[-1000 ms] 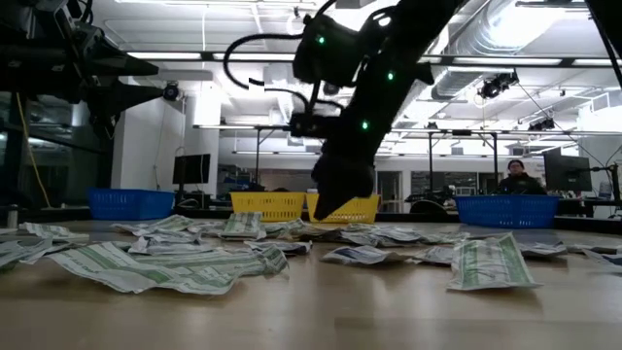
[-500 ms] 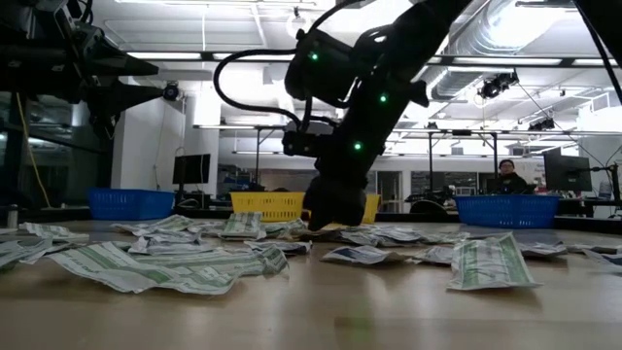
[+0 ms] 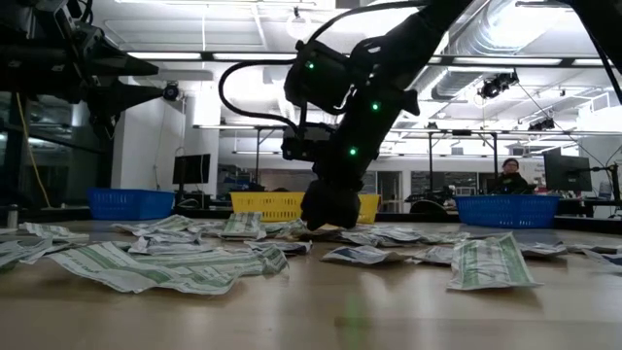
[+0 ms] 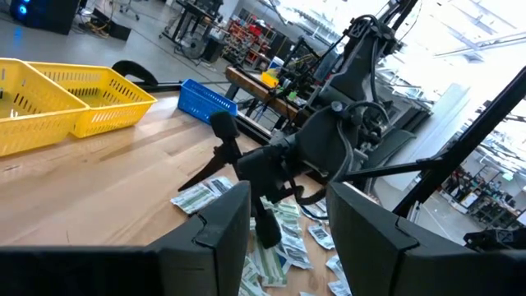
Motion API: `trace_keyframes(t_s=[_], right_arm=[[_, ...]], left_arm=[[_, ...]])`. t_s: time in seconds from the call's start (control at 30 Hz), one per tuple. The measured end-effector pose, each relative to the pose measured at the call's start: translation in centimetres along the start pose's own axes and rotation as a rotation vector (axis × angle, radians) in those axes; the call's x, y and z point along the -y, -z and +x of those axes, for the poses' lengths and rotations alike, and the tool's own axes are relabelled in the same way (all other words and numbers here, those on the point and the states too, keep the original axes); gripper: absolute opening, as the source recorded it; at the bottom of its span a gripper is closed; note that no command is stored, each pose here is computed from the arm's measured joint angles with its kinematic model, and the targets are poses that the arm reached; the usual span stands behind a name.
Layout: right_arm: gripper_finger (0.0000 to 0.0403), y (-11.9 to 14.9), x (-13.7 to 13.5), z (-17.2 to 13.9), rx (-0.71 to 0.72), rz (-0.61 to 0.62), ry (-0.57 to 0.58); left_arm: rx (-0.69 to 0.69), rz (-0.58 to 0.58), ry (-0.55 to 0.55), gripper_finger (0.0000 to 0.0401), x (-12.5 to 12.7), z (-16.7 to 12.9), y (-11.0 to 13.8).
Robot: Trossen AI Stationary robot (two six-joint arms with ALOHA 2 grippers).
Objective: Pick & Place First Aid Supplies
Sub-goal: Put the green bandage pack into the right yellow bin
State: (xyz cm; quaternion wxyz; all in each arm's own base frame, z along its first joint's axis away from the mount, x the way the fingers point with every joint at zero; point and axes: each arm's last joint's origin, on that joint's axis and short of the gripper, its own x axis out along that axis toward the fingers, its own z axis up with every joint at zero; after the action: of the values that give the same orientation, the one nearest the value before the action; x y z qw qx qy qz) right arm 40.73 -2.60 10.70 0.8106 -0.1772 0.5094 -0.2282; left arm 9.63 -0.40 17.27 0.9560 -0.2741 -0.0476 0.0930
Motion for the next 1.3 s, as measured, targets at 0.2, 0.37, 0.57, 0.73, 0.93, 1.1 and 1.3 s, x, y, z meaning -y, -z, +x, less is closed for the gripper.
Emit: trace_keyframes(t_s=[0.2, 0.37, 0.57, 0.73, 0.93, 1.1, 1.3], right_arm=[[0.0128, 0.3, 0.5, 0.4, -0.028, 0.01, -0.084], [0.0093, 0.5, 0.8, 0.7, -0.041, 0.017, -0.144], [0.0047, 0.7, 1.0, 0.9, -0.047, 0.025, -0.228], [0.0006, 0.8, 1.1, 1.0, -0.054, 0.044, -0.278], [0.0001, 0.6, 0.8, 0.8, -0.054, 0.076, -0.26], [0.0001, -0.8, 0.5, -0.3, -0.028, 0.036, -0.229], [0.0, -2.4, 0.7, -1.8, -0.05, -0.033, -0.207]], left_arm=[[0.0, 0.0, 0.0, 0.0161, 0.0, 0.0, 0.0], [0.0, 0.0, 0.0, 0.0161, 0.0, 0.0, 0.0], [0.0, 0.0, 0.0, 0.0161, 0.0, 0.0, 0.0], [0.0, 0.0, 0.0, 0.0161, 0.0, 0.0, 0.0], [0.0, 0.0, 0.0, 0.0161, 0.0, 0.0, 0.0], [0.0, 0.0, 0.0, 0.0161, 0.0, 0.0, 0.0], [0.0, 0.0, 0.0, 0.0161, 0.0, 0.0, 0.0]])
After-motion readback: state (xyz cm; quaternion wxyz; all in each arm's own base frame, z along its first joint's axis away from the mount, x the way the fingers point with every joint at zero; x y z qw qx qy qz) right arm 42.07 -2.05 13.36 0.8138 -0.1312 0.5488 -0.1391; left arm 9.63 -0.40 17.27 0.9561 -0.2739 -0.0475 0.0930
